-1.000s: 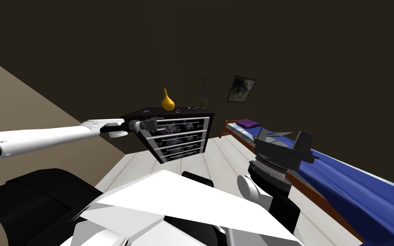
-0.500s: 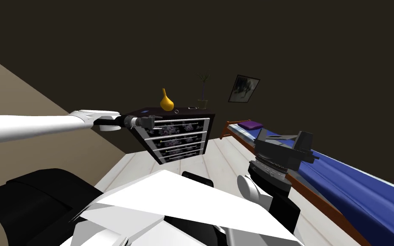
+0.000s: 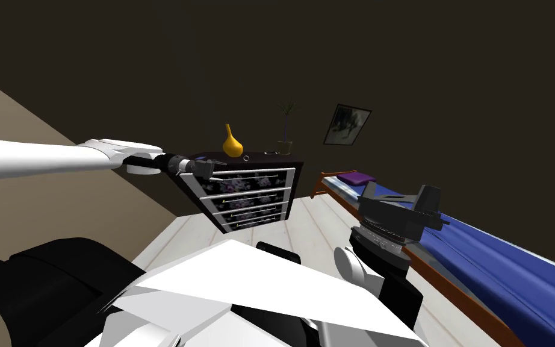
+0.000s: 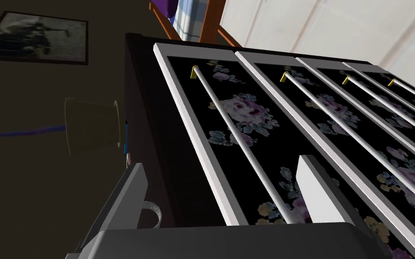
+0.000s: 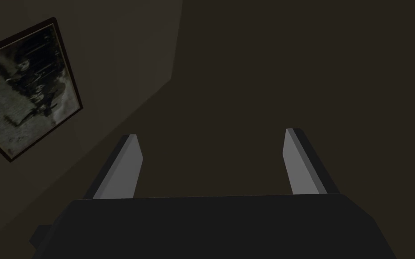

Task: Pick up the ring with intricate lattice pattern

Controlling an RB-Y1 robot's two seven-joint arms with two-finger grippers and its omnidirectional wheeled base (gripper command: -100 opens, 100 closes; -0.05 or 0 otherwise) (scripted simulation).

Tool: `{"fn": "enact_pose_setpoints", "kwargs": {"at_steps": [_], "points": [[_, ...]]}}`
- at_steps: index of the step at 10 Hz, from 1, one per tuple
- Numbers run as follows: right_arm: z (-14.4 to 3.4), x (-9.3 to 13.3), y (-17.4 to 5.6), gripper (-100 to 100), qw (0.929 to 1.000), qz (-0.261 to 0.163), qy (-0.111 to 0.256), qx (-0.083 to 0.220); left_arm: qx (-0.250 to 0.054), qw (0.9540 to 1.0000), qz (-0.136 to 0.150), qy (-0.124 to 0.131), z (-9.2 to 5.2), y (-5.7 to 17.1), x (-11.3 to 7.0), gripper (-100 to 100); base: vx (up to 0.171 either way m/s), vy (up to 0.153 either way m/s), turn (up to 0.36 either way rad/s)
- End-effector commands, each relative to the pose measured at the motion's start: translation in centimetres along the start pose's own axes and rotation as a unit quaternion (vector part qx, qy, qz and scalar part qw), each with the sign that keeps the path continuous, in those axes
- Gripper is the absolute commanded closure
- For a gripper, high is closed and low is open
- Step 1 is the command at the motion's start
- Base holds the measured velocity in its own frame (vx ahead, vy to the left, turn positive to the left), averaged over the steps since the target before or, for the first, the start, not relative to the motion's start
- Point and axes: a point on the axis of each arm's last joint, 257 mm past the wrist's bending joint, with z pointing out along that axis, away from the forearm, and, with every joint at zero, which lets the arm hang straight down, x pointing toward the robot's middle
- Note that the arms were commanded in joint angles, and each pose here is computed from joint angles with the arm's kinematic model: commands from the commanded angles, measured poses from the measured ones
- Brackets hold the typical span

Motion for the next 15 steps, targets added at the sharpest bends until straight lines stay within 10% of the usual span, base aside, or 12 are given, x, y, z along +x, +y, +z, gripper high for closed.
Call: {"fn": "enact_pose_setpoints", "kwargs": {"at_steps": [1, 8, 15], "points": [[0.0, 0.0, 0.0, 0, 1.0000, 0.000, 0.000, 0.000, -0.033, 0.9993, -0.008, -0.013, -1.3, -0.2, -0.5, -100, 0.141, -0.051, 0.049], [0.0, 0.0, 0.0, 0, 1.0000, 0.000, 0.000, 0.000, -0.107, 0.9933, -0.001, -0.044, -3.4, -2.0, -1.1, -100, 0.095, -0.041, 0.029], [0.0, 0.0, 0.0, 0, 1.0000, 0.000, 0.000, 0.000, -0.239, 0.9625, -0.016, -0.127, -9.1, -2.8, -2.8, -100, 0.185, -0.083, 0.043]]}}
